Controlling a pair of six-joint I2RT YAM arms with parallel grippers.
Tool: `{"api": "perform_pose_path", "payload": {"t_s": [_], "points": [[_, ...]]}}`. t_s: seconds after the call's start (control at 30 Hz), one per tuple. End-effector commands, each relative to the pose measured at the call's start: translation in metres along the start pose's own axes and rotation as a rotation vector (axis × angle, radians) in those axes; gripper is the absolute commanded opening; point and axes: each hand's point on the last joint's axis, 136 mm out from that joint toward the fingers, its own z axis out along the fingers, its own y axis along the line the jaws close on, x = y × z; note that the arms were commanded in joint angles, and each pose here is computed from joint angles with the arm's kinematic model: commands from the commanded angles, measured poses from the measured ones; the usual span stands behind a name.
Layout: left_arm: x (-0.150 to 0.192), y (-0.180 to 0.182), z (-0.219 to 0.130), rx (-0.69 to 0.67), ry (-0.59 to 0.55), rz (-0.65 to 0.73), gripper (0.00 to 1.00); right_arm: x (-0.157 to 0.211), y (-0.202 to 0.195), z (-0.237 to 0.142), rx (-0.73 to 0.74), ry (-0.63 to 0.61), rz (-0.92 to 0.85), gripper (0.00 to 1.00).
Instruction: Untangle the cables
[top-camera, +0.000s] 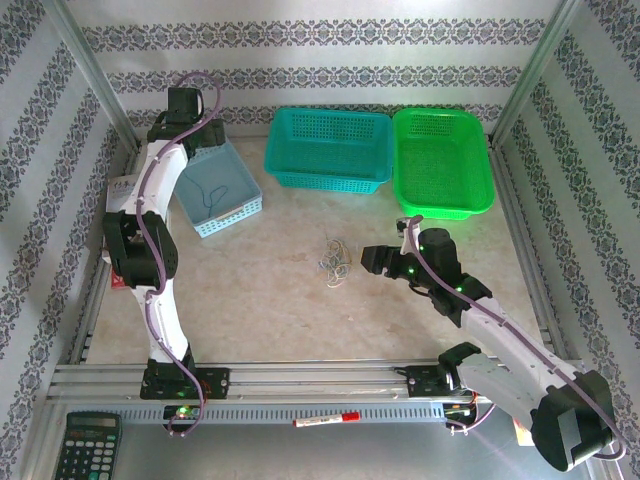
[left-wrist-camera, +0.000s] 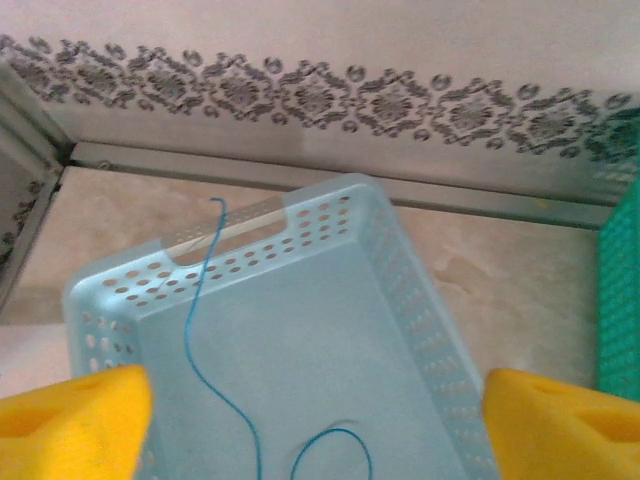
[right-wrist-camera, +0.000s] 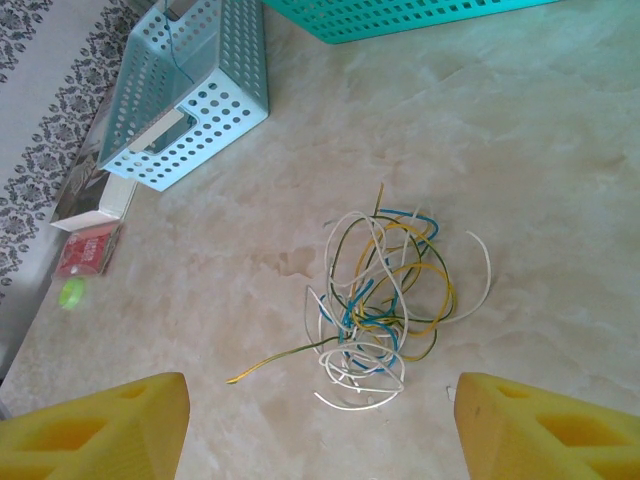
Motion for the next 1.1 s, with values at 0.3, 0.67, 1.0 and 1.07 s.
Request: {"api": "perform_pose_path", "payload": {"t_s": [0.3,0.67,1.0,1.07], "points": [[0.045,0.041,0.074,-0.188,0.199,0.02,0.61,-0.006,0.003,0.008,-0.024,0.002,-0.013,0.71],[0.057,0.06,0.106,-0.3,0.221,0.026,0.55,-0.019,0.007,0.018,-0.027,0.018,-0.046,0.71],[0.06,0.075,0.12,-0.328,0.206,0.001,0.54,-0.023,0.004,0.027,-0.027,0.034,-0.055,0.71],[0.06,0.077,0.123,-0.329,0.199,-0.004,0.52,-0.024,0.005,0.028,-0.029,0.035,-0.053,0.71]]}}
